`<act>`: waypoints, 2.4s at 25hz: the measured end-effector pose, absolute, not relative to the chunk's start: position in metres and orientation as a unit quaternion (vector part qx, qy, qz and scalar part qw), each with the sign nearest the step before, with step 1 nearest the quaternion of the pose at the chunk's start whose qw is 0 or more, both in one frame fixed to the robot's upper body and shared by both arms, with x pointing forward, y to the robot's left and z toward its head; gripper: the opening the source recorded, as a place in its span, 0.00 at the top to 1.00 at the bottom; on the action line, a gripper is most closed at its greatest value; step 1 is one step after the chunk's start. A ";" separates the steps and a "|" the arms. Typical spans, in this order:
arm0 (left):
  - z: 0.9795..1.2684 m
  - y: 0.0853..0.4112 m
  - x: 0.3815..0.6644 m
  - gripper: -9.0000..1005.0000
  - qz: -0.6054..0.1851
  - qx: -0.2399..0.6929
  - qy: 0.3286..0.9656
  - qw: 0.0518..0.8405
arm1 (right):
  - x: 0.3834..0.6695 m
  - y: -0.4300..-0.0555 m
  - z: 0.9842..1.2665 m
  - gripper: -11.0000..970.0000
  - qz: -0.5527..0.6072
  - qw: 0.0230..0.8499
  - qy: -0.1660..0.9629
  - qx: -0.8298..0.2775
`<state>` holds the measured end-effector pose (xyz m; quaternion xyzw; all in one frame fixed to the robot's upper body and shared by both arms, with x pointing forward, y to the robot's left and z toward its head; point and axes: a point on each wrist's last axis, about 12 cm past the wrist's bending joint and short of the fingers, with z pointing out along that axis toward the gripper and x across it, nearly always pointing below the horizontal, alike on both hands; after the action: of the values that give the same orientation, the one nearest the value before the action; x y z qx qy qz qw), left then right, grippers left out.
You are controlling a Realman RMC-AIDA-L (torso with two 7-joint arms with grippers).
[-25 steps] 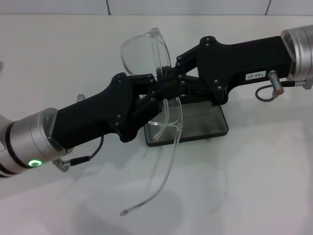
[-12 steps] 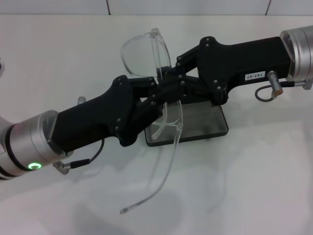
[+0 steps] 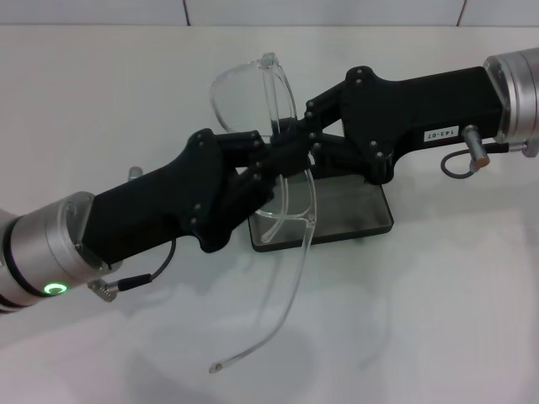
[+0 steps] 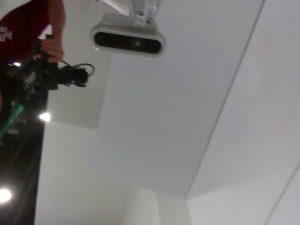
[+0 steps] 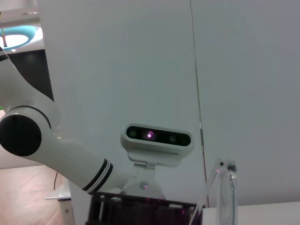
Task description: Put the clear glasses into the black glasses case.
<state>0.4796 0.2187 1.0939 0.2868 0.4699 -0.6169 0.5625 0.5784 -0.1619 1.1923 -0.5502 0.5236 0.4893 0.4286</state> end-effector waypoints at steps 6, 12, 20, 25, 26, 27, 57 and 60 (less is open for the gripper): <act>1.090 0.222 0.479 0.91 -0.608 0.269 0.476 0.576 | 0.578 -0.161 1.192 0.93 0.490 0.428 0.523 -0.550; 1.090 0.222 0.480 0.91 -0.606 0.269 0.479 0.575 | 0.577 -0.161 1.192 0.93 0.491 0.427 0.522 -0.551; 1.089 0.222 0.481 0.91 -0.601 0.269 0.482 0.578 | 0.577 -0.160 1.193 0.93 0.494 0.425 0.519 -0.554; 1.089 0.222 0.481 0.91 -0.600 0.270 0.481 0.579 | 0.577 -0.160 1.194 0.93 0.494 0.425 0.518 -0.554; 1.089 0.222 0.481 0.91 -0.601 0.270 0.481 0.578 | 0.577 -0.160 1.193 0.93 0.494 0.425 0.518 -0.554; 1.089 0.222 0.480 0.91 -0.601 0.270 0.481 0.578 | 0.577 -0.161 1.193 0.93 0.494 0.425 0.519 -0.553; 1.109 0.198 0.474 0.91 -0.663 0.353 0.394 0.529 | 0.573 -0.248 1.196 0.93 0.553 0.649 0.421 -0.311; 1.114 0.192 0.477 0.91 -0.669 0.359 0.380 0.529 | 0.579 -0.221 1.184 0.93 0.556 0.624 0.438 -0.330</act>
<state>0.4768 0.1922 1.1137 0.3594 0.3802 -0.6685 0.5286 0.5786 -0.2209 1.1837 -0.3305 0.4381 0.5562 0.6241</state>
